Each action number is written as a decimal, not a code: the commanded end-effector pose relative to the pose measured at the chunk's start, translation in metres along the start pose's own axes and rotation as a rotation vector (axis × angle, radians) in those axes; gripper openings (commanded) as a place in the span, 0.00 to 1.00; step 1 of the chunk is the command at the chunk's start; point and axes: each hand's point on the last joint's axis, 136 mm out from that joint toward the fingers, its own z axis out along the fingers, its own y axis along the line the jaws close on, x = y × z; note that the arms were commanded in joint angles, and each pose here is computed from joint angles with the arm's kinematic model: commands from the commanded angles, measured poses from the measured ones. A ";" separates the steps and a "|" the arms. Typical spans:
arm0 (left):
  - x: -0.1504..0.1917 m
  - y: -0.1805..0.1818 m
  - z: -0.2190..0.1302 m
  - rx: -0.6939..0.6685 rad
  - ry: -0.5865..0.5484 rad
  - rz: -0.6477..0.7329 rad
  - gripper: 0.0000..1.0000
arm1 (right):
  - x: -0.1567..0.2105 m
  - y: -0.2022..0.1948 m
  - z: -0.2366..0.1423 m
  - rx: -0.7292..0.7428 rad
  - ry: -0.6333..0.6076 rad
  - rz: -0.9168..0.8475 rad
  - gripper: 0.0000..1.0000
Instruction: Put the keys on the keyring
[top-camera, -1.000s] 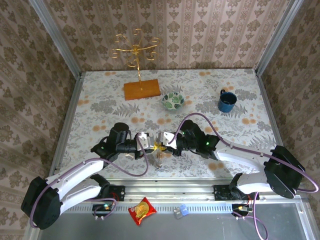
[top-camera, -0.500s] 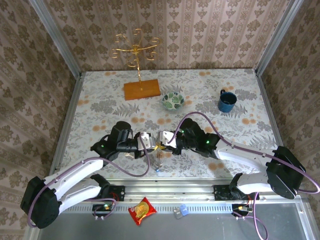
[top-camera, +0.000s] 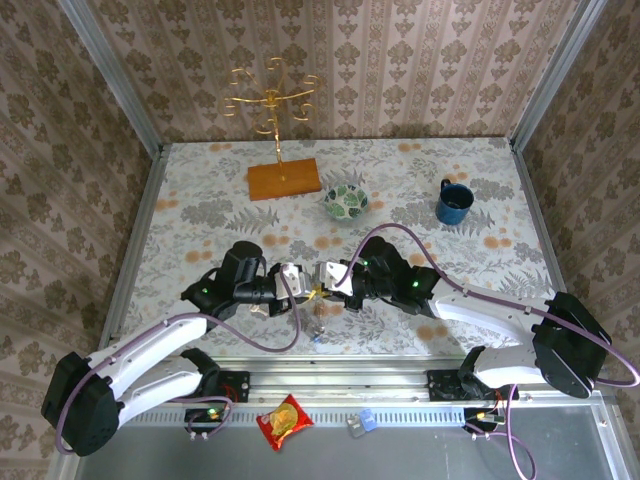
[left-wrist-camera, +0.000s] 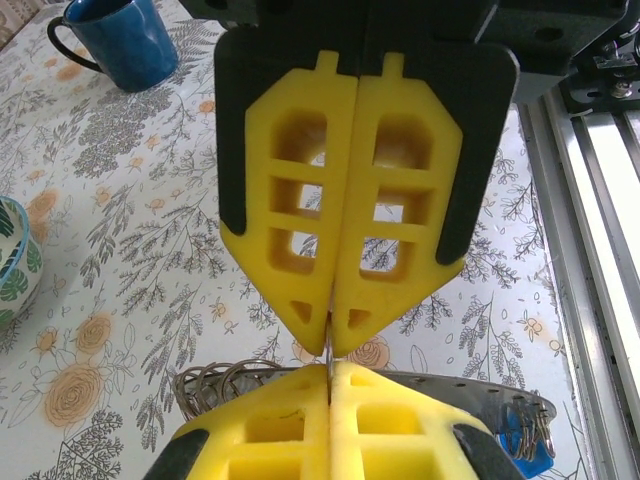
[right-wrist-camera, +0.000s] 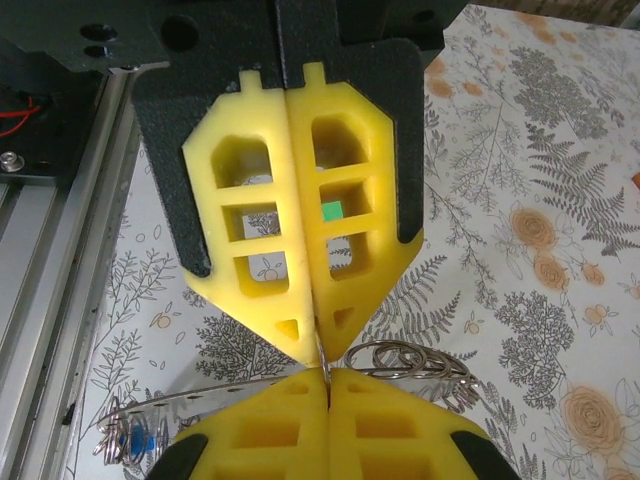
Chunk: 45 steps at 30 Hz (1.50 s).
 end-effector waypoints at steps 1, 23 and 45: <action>-0.016 0.003 -0.002 0.002 -0.045 0.016 0.06 | -0.012 -0.003 0.001 -0.004 -0.022 -0.008 0.00; -0.009 0.007 0.002 -0.055 -0.116 0.001 0.13 | -0.017 -0.001 0.001 -0.033 -0.073 0.031 0.00; -0.014 0.049 -0.060 -0.437 -0.001 -0.045 0.00 | 0.011 -0.039 -0.048 0.271 -0.125 0.381 0.40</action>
